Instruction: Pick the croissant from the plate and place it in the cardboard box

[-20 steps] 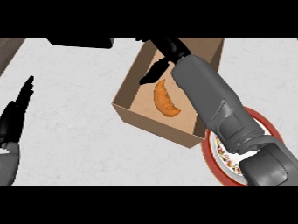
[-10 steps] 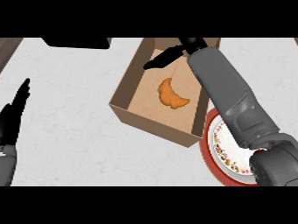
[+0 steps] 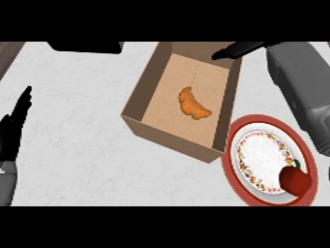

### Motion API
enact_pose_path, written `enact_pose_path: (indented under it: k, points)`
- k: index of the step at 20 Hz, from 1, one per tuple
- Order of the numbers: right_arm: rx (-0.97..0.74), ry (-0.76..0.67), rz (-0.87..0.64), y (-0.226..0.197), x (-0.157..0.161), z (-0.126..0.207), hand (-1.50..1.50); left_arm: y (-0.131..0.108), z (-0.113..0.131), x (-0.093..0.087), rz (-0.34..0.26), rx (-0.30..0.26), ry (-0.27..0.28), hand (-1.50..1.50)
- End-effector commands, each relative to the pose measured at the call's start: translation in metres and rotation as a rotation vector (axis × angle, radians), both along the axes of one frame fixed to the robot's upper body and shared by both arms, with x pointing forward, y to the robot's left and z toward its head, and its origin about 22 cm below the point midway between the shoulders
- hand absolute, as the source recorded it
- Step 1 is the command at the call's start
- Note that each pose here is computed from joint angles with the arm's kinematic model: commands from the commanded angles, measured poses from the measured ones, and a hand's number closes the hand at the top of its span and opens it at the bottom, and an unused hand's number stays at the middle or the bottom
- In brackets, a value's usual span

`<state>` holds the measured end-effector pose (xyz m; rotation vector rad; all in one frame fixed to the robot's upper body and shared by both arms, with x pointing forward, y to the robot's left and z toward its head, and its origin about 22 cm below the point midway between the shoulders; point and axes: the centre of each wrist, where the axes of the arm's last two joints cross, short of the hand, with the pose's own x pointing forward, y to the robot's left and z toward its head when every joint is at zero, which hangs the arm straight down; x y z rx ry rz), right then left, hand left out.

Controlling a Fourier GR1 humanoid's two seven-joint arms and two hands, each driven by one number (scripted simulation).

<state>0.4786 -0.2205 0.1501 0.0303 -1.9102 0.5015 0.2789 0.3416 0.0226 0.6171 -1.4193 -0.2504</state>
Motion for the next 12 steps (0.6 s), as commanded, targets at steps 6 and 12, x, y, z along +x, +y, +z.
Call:
enact_pose_path:
  k: [6, 12]
  points:
    - [-0.025, -0.009, -0.065, -0.111, -0.019, 0.008, -1.50, 0.009, 0.011, 0.002, -0.030, 0.000, -0.003, 0.00]
    - [-0.115, -0.005, -0.010, -0.167, -0.037, 0.029, -1.50, -0.003, 0.007, 0.006, -0.035, 0.006, -0.013, 0.00]
